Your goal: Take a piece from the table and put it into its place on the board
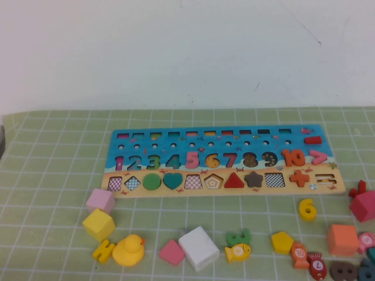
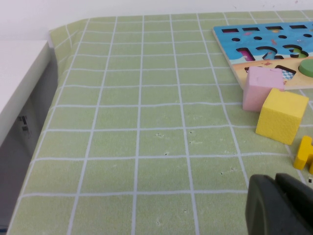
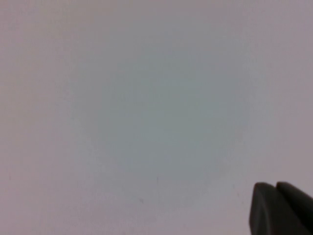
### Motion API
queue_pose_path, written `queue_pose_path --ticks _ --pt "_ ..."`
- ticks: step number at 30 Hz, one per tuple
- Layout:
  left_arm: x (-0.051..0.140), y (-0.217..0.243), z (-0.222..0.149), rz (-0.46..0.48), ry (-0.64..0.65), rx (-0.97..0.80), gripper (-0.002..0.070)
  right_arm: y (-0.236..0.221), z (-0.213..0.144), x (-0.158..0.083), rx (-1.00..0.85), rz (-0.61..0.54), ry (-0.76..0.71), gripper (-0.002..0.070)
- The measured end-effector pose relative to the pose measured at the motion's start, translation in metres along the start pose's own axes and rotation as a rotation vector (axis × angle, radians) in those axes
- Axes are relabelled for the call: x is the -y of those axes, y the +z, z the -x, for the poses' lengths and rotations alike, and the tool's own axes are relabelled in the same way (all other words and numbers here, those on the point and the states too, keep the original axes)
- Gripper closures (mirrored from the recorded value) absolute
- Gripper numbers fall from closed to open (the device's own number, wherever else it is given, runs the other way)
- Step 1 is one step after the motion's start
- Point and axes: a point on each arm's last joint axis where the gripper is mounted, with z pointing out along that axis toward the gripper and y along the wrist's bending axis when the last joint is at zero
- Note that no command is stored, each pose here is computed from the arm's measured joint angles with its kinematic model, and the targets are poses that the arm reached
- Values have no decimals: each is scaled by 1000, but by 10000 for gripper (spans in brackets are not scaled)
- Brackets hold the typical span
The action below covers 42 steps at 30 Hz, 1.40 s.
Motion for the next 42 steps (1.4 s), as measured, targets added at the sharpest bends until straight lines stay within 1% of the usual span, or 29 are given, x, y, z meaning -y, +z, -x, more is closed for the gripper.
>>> queue_pose_path --ticks 3,6,9,11,13,14,20,23,27,28,31,34,35,38,40,42 --pt "0 0 0 0 0 0 677 11 14 -3 -150 5 -2 679" --pt "0 0 0 0 0 0 677 28 17 -4 -314 7 -5 679" --pt "0 0 0 0 0 0 677 46 8 -3 -480 12 -42 679" --pt "0 0 0 0 0 0 677 57 -3 -2 -588 26 -112 679" --pt "0 0 0 0 0 0 677 65 -12 0 -667 40 -167 679" --pt "0 0 0 0 0 0 677 69 -17 0 -702 41 -169 679" --pt "0 0 0 0 0 0 677 94 -46 1 -877 32 -69 679" --pt "0 0 0 0 0 0 677 111 -64 3 -989 32 -57 679" --pt "0 0 0 0 0 0 677 139 -75 3 -1102 37 -28 675" --pt "0 0 0 0 0 0 677 157 -78 2 -1142 46 -4 658" --pt "0 0 0 0 0 0 677 181 -85 -7 -1195 93 0 588" --pt "0 0 0 0 0 0 677 204 -98 -22 -1248 156 -19 480" --pt "0 0 0 0 0 0 677 211 -103 -29 -1265 182 -28 437" --pt "0 0 0 0 0 0 677 226 -119 -52 -1314 261 -59 337" --pt "0 0 0 0 0 0 677 234 -130 -69 -1347 300 -65 304" --pt "0 0 0 0 0 0 677 242 -144 -86 -1386 311 -50 288"
